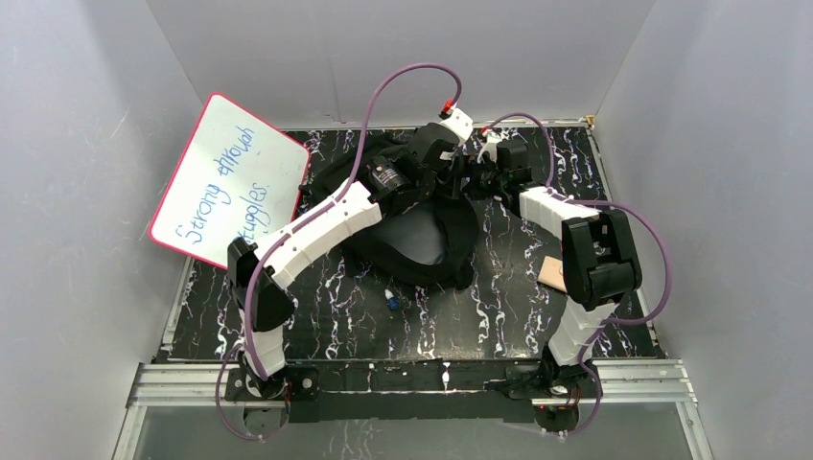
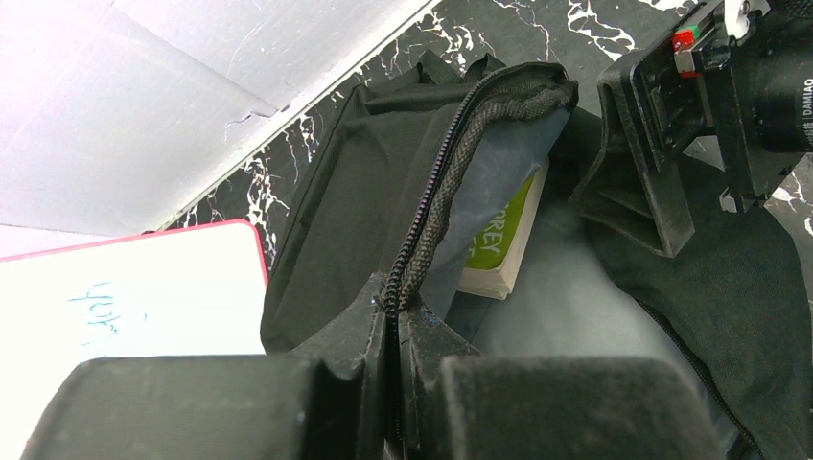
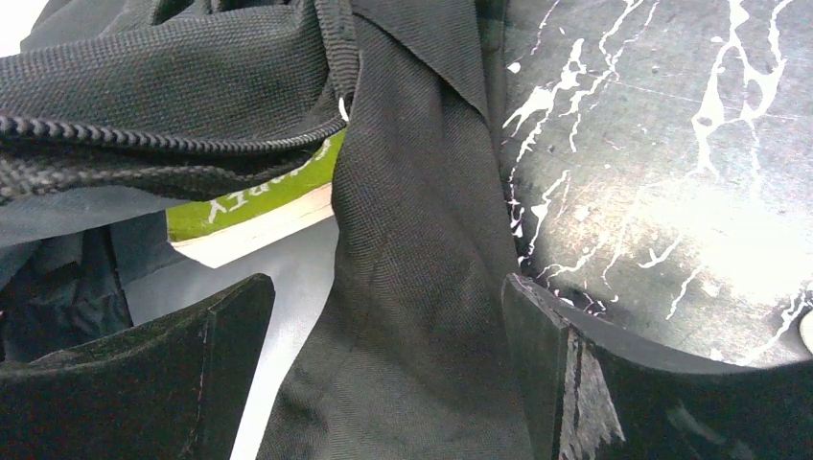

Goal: Pack the student bag
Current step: Place the book in the student bag.

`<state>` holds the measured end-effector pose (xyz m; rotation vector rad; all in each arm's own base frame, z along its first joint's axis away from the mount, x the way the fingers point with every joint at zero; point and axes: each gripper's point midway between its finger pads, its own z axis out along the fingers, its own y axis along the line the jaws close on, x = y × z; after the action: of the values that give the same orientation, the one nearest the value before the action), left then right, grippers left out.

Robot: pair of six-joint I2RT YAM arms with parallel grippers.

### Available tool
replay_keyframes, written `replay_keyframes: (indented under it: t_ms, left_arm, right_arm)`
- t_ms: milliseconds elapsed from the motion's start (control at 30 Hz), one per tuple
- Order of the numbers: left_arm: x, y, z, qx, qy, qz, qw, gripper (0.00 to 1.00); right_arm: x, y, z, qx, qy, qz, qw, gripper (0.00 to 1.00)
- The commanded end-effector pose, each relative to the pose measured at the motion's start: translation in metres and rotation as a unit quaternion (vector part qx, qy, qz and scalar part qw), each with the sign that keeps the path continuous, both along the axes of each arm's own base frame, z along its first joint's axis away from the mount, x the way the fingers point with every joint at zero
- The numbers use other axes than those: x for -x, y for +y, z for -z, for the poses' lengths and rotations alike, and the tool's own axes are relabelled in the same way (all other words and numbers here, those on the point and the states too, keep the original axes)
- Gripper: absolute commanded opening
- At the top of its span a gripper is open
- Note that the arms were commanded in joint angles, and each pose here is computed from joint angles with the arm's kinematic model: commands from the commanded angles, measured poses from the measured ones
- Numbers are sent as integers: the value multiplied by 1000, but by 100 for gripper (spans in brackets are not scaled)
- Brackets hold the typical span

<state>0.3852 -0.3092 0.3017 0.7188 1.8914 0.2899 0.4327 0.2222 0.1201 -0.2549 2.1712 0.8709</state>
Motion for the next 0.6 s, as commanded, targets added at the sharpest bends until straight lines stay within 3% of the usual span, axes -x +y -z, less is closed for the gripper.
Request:
replay_keyframes:
  t_ms: [0,233,400,567]
  left_arm:
    - [4,12,-39,34,-36,-10,999,0]
    - [5,13,-41,34,-37,-10,999,0]
    - [4,14,-43,34,-39,-12,999,0]
    - [2,18,-50,30,-47,-18,998,0]
  right_arm:
    - [-21,1,-21,1,-41,28,999,97]
    - [-34,9,-7,33,-39,42,998,94]
    - [-40,15,-2,36,-35,38,998,86]
    - [-40,16,-10,33,-41,36,998,64]
